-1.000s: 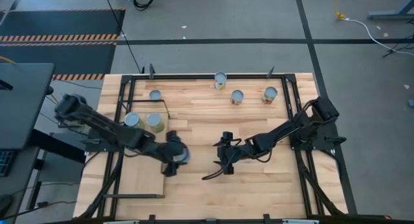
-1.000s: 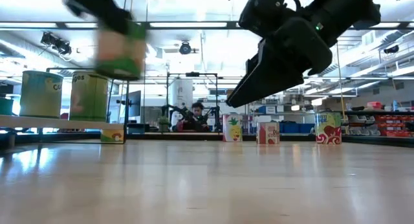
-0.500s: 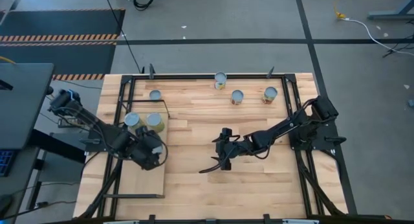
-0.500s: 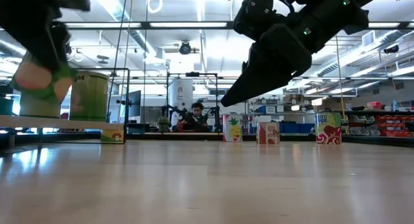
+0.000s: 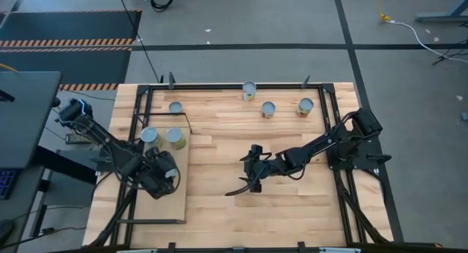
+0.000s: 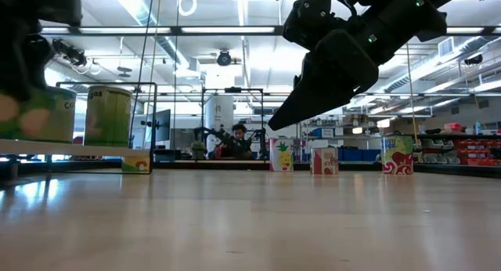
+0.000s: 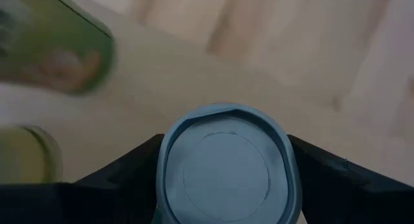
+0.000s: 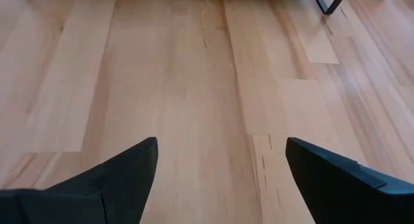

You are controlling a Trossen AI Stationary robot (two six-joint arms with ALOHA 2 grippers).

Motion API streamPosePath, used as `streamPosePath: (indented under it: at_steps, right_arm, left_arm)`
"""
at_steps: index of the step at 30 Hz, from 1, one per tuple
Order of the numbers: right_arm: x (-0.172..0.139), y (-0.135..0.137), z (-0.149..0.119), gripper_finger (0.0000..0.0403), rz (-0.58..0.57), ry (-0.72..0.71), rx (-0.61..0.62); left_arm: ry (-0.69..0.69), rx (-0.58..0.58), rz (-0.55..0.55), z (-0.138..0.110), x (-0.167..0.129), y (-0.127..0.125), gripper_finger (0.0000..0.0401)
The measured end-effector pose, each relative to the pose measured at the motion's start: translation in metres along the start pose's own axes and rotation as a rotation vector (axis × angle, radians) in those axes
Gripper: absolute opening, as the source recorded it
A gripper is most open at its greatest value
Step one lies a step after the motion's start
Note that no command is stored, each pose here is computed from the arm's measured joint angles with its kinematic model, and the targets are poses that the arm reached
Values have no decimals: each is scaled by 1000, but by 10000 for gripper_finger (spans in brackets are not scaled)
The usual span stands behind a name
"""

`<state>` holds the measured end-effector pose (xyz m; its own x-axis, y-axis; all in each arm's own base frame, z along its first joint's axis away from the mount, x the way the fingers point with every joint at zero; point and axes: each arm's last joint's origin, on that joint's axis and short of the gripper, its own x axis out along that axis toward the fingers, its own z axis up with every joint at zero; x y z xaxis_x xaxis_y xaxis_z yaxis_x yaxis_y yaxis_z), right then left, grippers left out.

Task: Pick and place cans onto a shelf
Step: Put the canned peaches on the shelf

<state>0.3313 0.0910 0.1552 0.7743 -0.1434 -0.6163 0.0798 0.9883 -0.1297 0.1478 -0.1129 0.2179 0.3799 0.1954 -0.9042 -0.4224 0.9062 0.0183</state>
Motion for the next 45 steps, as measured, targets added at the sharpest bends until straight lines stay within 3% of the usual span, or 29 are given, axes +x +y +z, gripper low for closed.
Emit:
streamPosePath:
  at_steps: [5,12,16,21,27,31,40,45]
  right_arm:
    - [0,-1,0,348,-3,0,16]
    - [0,0,1,348,27,-4,51]
    - [-1,5,4,348,51,-36,101]
    - [-5,14,10,348,85,-110,221]
    - [-11,25,18,348,120,-205,308]
    - [-14,29,21,348,134,-235,356]
    - [-17,36,20,348,191,-229,392]
    - [-20,41,20,348,208,-232,393]
  left_arm:
    - [101,25,-57,-7,-10,-5,287]
    - [119,62,-56,-26,-22,-9,288]
    - [74,81,-59,-44,-35,-6,287]
    - [-43,98,-155,-66,-55,-1,286]
    - [-79,134,-138,-85,-56,5,286]
    - [-127,145,-165,-89,-54,5,286]
    - [-48,146,-167,-92,-52,3,286]
    - [-52,120,-153,-91,-50,2,309]
